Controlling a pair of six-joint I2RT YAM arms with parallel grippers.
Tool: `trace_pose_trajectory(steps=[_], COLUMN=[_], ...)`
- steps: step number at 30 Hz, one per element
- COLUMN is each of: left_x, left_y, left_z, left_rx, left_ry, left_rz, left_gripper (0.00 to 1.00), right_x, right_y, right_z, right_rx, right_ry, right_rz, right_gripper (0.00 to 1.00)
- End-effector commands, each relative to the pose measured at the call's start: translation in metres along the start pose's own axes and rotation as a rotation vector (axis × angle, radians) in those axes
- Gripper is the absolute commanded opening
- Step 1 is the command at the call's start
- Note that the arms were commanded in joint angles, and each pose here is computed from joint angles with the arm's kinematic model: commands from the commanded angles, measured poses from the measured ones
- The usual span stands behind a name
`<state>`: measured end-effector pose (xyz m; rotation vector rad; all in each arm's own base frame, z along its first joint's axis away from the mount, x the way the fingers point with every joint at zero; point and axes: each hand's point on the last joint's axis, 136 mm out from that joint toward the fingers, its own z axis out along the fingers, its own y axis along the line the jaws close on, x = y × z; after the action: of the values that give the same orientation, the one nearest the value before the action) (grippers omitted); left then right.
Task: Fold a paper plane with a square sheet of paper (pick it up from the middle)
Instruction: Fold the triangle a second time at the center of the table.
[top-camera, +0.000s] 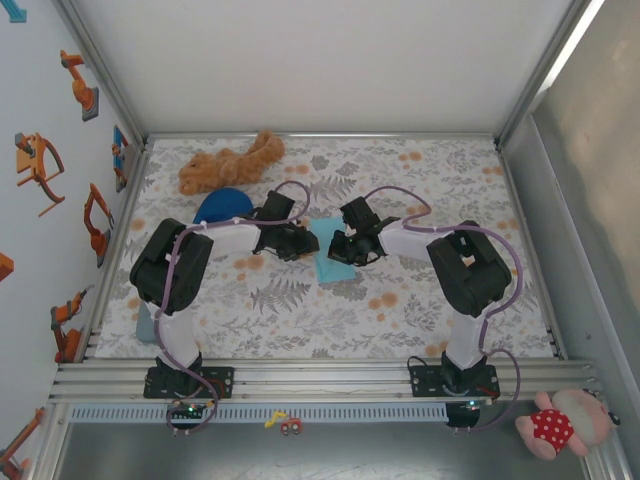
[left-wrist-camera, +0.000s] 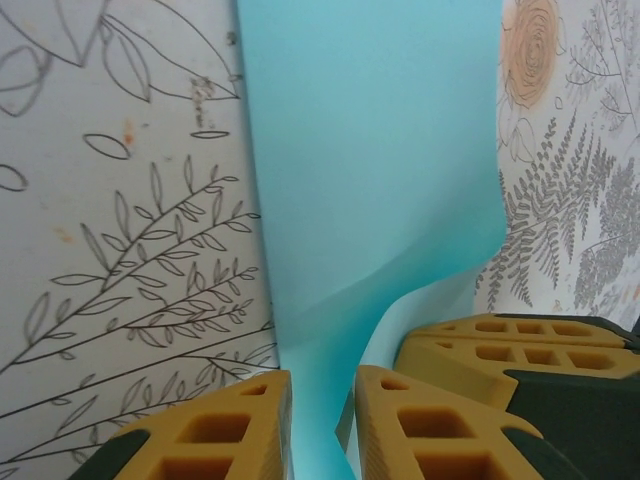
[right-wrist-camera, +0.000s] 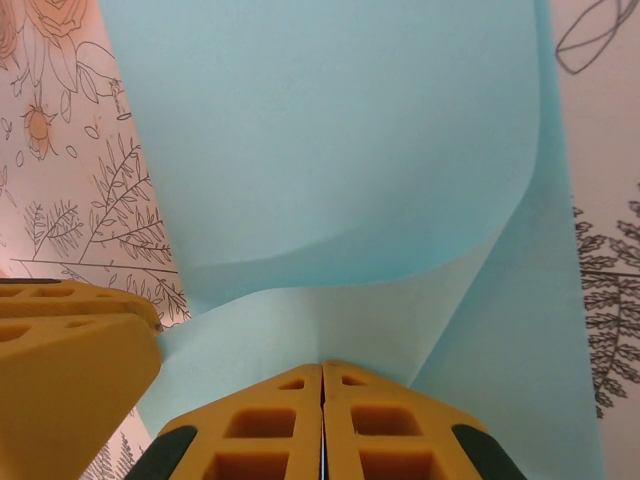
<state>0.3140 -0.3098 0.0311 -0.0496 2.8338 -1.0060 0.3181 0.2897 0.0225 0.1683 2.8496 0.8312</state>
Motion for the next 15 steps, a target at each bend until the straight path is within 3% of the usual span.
trace_pose_trajectory(steps=[1, 5, 15], left_x=[0.003, 0.003, -0.001], left_y=[-0.009, -0.009, -0.009], left_z=[-0.001, 0.001, 0.006], left_rx=[0.041, 0.041, 0.024], left_ry=[0.013, 0.015, 0.027], left_rz=[0.013, 0.014, 0.070], left_gripper=[0.22, 0.15, 0.10], right_x=[-0.008, -0.008, 0.002], right_y=[0.008, 0.008, 0.025], right_z=[-0.009, -0.010, -0.024], right_rx=[-0.006, -0.007, -0.102], right_ry=[-0.026, -0.027, -0.011], right_rz=[-0.020, -0.021, -0.088], right_gripper=[0.08, 0.08, 0.09])
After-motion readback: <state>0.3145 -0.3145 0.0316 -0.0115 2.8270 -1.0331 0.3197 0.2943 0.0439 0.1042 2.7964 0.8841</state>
